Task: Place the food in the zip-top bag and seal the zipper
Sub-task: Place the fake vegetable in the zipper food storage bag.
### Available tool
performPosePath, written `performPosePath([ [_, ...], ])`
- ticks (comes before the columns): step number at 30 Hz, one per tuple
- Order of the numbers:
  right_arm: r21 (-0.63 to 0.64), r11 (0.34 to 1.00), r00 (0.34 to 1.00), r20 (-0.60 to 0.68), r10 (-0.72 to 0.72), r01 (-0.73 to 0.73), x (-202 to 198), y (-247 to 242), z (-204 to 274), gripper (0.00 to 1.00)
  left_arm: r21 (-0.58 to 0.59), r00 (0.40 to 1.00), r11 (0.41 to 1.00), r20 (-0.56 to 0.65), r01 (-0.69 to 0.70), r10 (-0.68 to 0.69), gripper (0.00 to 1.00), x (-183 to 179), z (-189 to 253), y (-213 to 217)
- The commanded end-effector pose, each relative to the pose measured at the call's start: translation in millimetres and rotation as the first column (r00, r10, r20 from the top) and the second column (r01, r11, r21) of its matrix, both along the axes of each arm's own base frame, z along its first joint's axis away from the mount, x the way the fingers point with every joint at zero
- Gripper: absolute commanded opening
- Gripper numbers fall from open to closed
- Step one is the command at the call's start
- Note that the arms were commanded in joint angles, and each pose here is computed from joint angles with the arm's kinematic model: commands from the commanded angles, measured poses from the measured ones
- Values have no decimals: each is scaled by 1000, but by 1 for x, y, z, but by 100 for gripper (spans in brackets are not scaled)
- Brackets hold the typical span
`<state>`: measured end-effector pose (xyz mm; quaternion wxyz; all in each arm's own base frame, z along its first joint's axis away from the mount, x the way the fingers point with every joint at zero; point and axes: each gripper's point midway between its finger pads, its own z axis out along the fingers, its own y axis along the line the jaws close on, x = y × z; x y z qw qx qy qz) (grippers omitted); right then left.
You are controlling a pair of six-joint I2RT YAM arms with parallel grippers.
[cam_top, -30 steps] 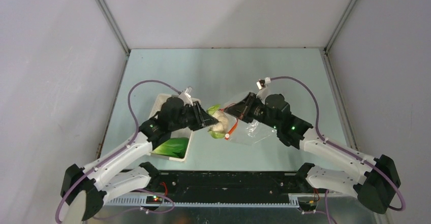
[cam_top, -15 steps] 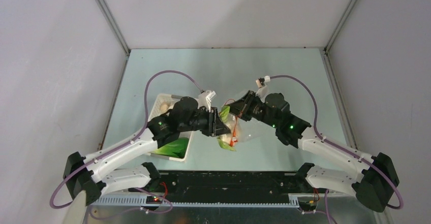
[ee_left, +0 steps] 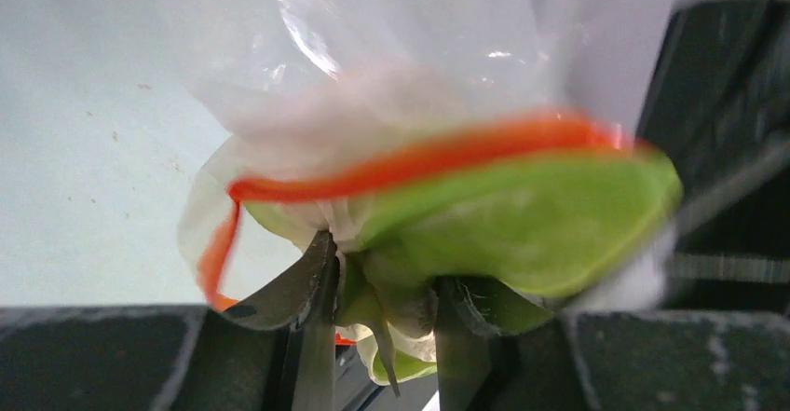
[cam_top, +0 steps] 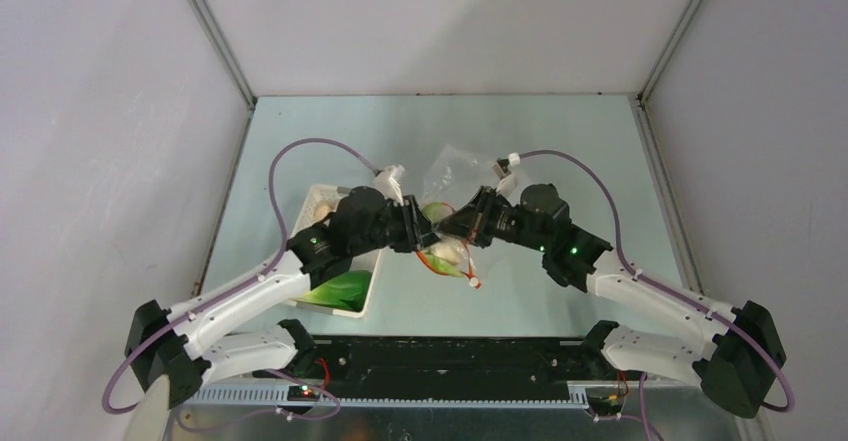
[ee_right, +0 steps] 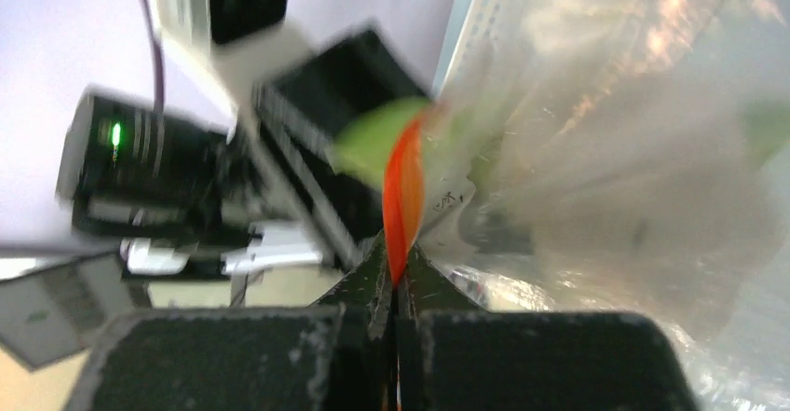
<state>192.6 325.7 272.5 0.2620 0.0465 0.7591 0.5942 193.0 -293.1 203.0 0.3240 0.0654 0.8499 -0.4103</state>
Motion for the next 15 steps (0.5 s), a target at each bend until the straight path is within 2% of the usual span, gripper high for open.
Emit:
performPosePath([
  [1,69,963,965,-22,262,-260,-54,13,18,0,-290,976,933,-21,-213,216,0,48,49,11],
  [3,64,958,958,-38,283,-280,-59,14,13,0,-353,971,905,-60,-239,233,0,53,52,15],
  [6,36,955,954,-52,296,-295,-62,12,5,0,-351,947,879,-107,-322,304,0,61,47,28],
  [10,-2,956,953,-77,292,-293,-63,7,-6,0,-401,906,814,-133,-419,401,0,67,59,45],
  [13,16,953,951,-66,301,-301,-61,11,-3,0,-437,878,765,-162,-473,450,0,71,70,54],
  [15,53,955,955,-48,294,-291,-58,13,4,0,-444,876,758,-170,-477,452,0,71,71,54],
])
